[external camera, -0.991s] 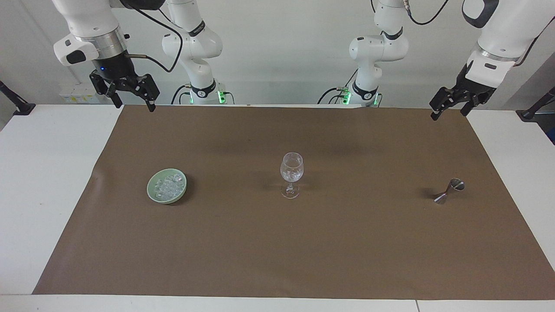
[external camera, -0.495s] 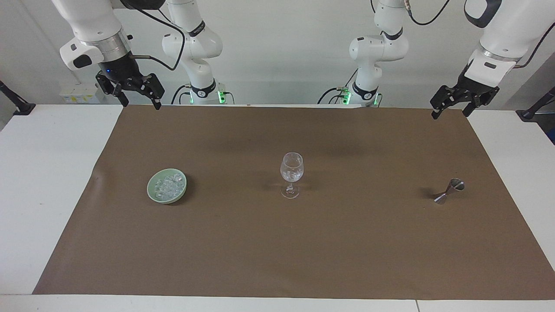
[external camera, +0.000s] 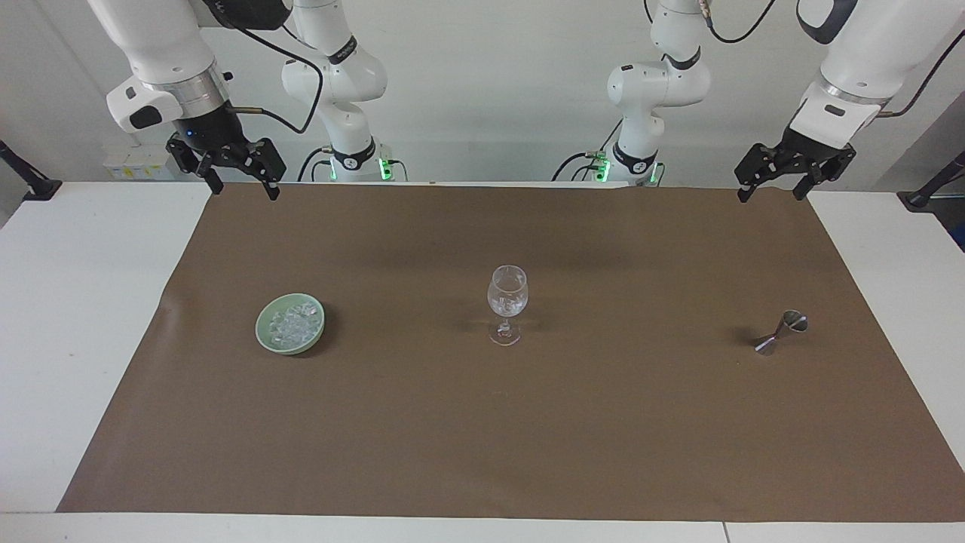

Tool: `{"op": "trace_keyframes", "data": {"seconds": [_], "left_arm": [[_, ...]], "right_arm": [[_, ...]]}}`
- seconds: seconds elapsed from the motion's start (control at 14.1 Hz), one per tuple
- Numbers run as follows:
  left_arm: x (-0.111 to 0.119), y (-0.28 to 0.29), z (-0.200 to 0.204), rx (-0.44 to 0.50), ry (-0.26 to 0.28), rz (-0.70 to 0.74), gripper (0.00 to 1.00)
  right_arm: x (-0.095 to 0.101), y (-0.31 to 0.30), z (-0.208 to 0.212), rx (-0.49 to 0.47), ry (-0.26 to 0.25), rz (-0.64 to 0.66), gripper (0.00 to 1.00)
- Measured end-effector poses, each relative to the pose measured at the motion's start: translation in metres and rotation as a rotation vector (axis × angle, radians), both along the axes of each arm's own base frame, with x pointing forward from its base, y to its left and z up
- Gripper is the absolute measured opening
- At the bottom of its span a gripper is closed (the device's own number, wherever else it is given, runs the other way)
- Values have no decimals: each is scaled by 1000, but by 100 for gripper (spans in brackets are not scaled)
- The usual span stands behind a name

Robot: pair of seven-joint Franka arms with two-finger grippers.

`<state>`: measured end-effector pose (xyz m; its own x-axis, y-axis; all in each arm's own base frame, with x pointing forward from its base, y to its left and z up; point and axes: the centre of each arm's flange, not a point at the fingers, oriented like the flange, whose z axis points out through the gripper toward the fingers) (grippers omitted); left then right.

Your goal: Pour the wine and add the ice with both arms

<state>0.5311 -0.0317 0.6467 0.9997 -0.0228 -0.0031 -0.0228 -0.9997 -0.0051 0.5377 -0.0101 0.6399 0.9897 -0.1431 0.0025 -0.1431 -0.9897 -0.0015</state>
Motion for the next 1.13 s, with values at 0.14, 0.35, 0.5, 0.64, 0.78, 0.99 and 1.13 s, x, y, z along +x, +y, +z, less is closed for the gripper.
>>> {"op": "trace_keyframes", "data": {"seconds": [0.14, 0.35, 0.5, 0.64, 0.78, 0.99, 1.13], "left_arm": [[1, -9, 2, 0, -4, -17, 100], [4, -11, 2, 0, -5, -20, 100], [6, -10, 3, -1, -8, -17, 100], [7, -9, 4, -2, -10, -17, 100], [8, -8, 4, -2, -10, -15, 100], [9, -7, 3, -2, -8, -12, 100], [9, -3, 3, -2, -9, -6, 100]], "right_arm": [[0, 1, -1, 0, 2, 2, 100], [0, 2, -1, 0, 2, 3, 100], [-1, 2, -1, 0, 2, 3, 100], [-1, 2, -1, 0, 2, 3, 100], [-1, 2, -1, 0, 2, 3, 100], [-1, 2, -1, 0, 2, 3, 100], [-1, 2, 0, 0, 2, 3, 100]]}}
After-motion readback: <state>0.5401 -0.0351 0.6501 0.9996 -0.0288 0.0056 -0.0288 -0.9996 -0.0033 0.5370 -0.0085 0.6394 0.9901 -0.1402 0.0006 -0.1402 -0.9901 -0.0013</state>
